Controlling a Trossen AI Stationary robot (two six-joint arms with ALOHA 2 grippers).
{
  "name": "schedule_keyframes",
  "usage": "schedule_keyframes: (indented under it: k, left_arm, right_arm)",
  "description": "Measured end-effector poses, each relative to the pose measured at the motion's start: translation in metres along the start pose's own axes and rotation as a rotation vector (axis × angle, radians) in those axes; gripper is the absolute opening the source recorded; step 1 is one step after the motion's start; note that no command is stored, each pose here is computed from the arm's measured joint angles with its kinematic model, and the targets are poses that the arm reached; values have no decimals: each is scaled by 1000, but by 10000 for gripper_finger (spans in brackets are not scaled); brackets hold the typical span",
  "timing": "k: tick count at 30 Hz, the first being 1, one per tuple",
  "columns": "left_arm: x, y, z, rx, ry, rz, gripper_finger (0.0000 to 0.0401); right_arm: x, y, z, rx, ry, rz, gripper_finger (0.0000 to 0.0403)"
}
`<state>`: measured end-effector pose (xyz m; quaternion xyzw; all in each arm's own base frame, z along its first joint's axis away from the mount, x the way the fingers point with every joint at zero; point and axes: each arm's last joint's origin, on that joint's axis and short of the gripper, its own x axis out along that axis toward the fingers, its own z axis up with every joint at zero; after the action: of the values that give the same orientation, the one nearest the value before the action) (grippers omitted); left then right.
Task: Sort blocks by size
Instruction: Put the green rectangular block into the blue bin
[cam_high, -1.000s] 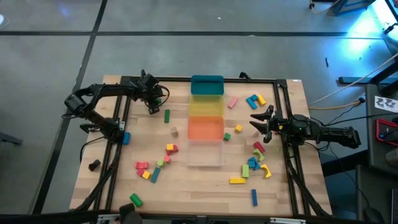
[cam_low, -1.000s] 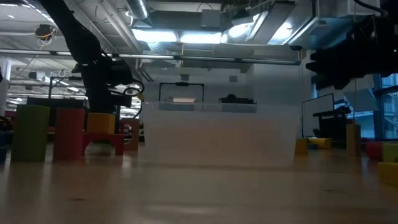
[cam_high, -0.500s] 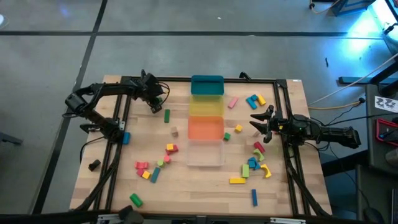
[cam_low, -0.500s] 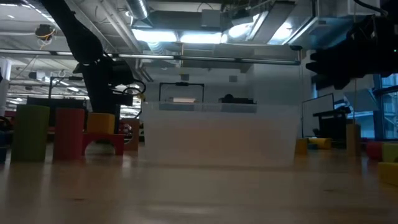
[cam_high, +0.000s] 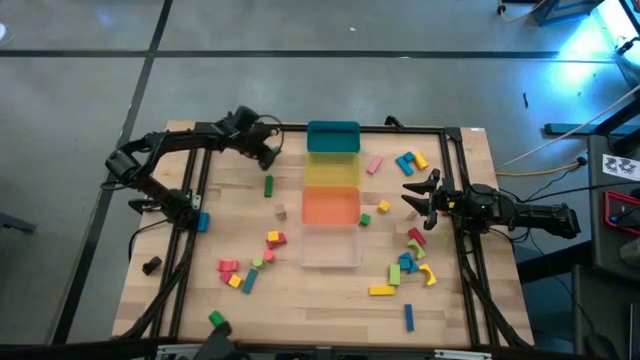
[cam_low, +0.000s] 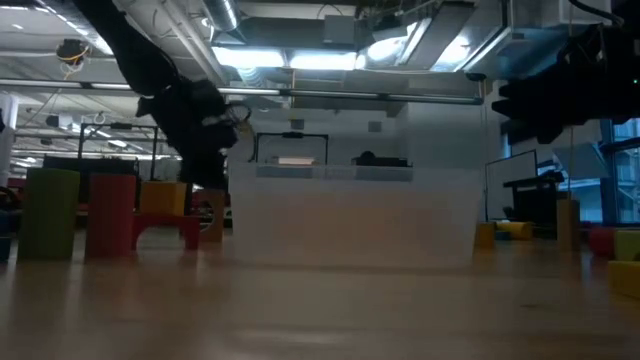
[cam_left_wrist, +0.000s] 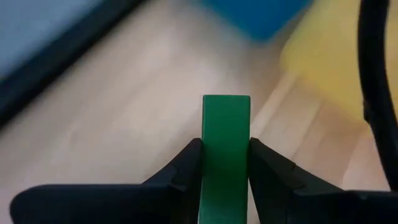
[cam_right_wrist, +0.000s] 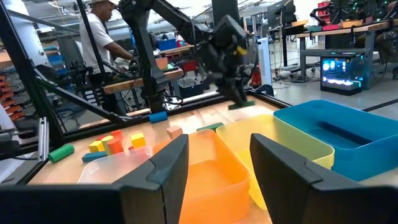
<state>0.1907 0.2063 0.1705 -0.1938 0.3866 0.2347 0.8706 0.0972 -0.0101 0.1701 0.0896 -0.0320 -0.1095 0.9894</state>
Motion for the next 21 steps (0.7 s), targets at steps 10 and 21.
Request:
schedule_keyframes:
  k: [10,21]
  left_arm:
    - [-7,-22,49,-6,-488,-84,95]
    - [12,-56,69,48,-780,-111,98]
  right_arm:
    - [0,0,0,0,0,0,172]
    - [0,0,0,-4,0,0,172]
